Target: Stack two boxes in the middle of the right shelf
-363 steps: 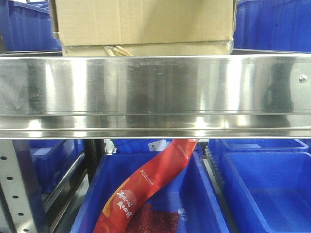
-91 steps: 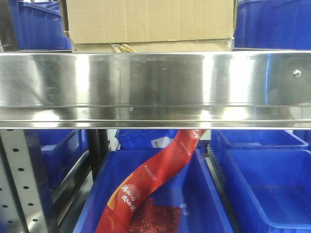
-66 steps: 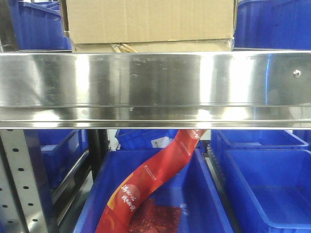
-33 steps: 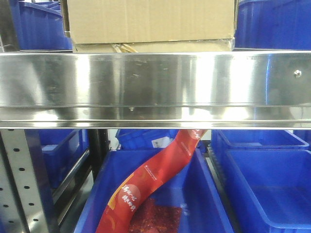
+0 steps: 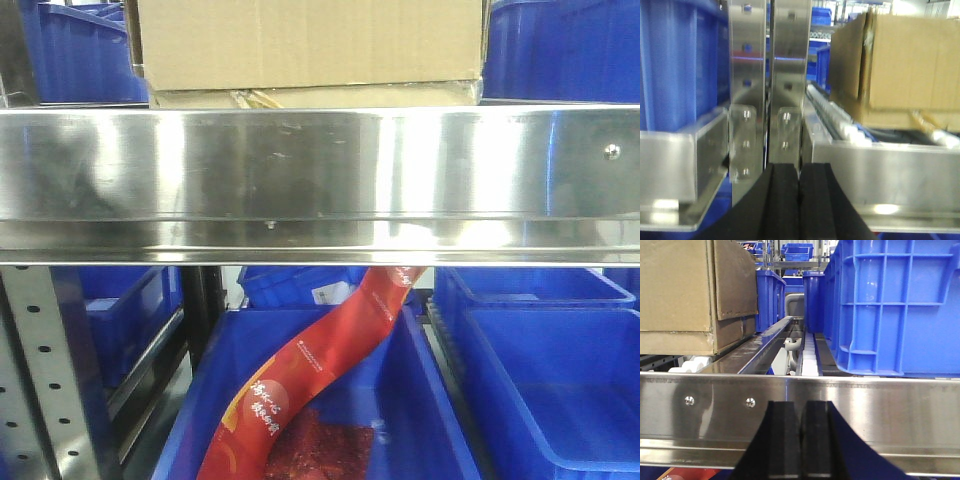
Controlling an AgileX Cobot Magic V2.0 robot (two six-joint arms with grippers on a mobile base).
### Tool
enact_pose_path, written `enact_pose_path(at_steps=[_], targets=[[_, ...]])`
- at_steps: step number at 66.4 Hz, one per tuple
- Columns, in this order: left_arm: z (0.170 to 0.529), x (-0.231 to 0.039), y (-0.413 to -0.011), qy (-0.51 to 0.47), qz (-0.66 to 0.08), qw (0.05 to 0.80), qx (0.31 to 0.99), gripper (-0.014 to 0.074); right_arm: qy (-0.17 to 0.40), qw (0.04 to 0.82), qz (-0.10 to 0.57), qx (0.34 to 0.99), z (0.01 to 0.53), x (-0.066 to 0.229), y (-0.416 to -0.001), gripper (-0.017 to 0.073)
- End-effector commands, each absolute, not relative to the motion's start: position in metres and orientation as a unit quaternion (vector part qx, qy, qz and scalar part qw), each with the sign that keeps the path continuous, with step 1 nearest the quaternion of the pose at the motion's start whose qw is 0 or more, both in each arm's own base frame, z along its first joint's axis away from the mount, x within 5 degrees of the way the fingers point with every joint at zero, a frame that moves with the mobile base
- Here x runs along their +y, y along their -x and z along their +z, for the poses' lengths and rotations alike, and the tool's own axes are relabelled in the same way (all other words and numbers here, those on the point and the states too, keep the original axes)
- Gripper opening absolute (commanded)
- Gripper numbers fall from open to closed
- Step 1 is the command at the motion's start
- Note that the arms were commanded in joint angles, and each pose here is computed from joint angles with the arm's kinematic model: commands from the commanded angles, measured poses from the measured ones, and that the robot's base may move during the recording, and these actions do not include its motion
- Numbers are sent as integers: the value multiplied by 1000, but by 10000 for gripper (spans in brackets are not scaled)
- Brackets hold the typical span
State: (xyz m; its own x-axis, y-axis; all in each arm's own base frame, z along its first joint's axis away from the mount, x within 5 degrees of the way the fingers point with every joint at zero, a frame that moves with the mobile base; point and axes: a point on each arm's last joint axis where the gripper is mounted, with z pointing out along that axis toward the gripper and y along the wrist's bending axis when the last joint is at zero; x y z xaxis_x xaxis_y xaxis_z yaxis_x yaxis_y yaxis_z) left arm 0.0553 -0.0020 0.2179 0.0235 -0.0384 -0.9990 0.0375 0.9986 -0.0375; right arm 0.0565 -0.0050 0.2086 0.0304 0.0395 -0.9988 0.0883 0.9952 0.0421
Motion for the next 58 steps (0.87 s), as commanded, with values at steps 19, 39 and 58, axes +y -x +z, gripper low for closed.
enact_pose_path(at_steps=[19,39,58], targets=[[215,-2,-56,0,-25,743,669,-91,-46,722,-21,690,209,-5,-56,-169],[215,-2,-56,0,-25,743,669,-91,-46,722,-21,690,209,-5,-56,-169],[215,-2,-56,0,-25,743,669,-91,-46,722,-21,690,209,-5,-56,-169]])
